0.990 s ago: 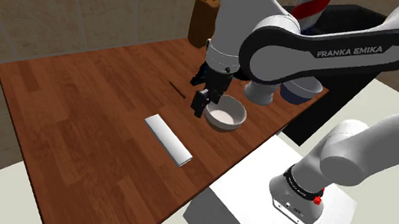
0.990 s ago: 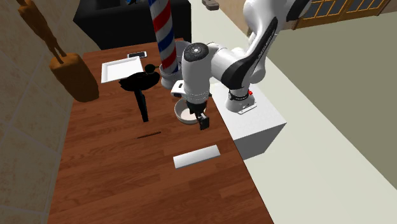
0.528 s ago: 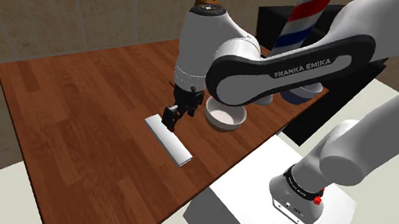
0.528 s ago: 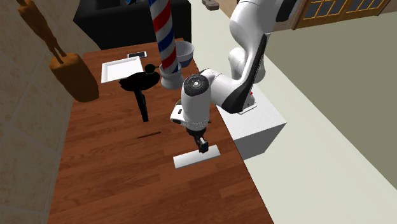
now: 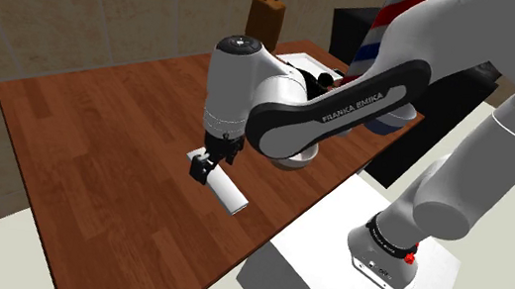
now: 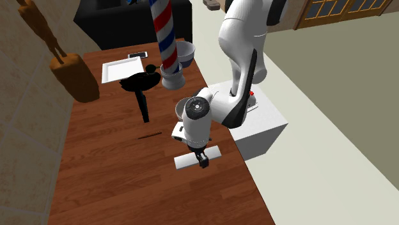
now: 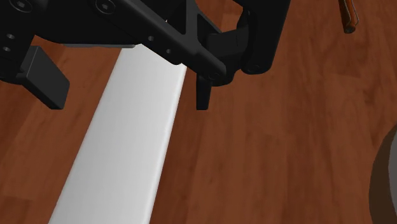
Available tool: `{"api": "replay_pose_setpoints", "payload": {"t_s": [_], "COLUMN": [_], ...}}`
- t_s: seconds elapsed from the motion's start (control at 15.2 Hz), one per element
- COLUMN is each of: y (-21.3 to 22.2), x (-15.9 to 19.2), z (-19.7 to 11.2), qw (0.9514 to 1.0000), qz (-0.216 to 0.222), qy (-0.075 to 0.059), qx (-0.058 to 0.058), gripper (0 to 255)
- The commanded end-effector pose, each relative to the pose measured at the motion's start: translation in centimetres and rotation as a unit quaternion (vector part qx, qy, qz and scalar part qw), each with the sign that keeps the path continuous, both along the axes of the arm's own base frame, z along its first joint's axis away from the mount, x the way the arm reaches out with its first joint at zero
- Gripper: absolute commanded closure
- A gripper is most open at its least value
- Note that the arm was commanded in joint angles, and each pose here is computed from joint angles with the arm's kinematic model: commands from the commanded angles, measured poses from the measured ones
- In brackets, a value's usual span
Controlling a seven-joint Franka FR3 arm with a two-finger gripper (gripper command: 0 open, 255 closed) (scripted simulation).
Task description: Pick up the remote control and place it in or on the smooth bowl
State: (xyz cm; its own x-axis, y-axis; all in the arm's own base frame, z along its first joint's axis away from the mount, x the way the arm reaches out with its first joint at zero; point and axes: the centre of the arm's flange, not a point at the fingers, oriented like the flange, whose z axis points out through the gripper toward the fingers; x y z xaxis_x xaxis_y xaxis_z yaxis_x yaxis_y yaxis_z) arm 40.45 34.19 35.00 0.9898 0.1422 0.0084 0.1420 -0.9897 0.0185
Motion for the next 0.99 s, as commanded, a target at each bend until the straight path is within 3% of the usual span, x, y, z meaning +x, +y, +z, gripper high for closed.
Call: {"api": "replay_pose_setpoints", "payload": {"t_s": [0.0, 0.59, 0.66, 0.92], "y": [0.04, 0.03, 0.03, 0.03], "x": [0.05, 0.06, 0.06, 0.06], "z": [-1.11, -1.94, -1.94, -1.93], "qw": [1.0, 1.0, 1.0, 1.0], "qz": [0.0, 0.0, 0.0, 0.0], "qy": [0.0, 0.0, 0.0, 0.0], "qx": [0.0, 0.0, 0.0, 0.0], "gripper": [0, 0, 255, 255]}}
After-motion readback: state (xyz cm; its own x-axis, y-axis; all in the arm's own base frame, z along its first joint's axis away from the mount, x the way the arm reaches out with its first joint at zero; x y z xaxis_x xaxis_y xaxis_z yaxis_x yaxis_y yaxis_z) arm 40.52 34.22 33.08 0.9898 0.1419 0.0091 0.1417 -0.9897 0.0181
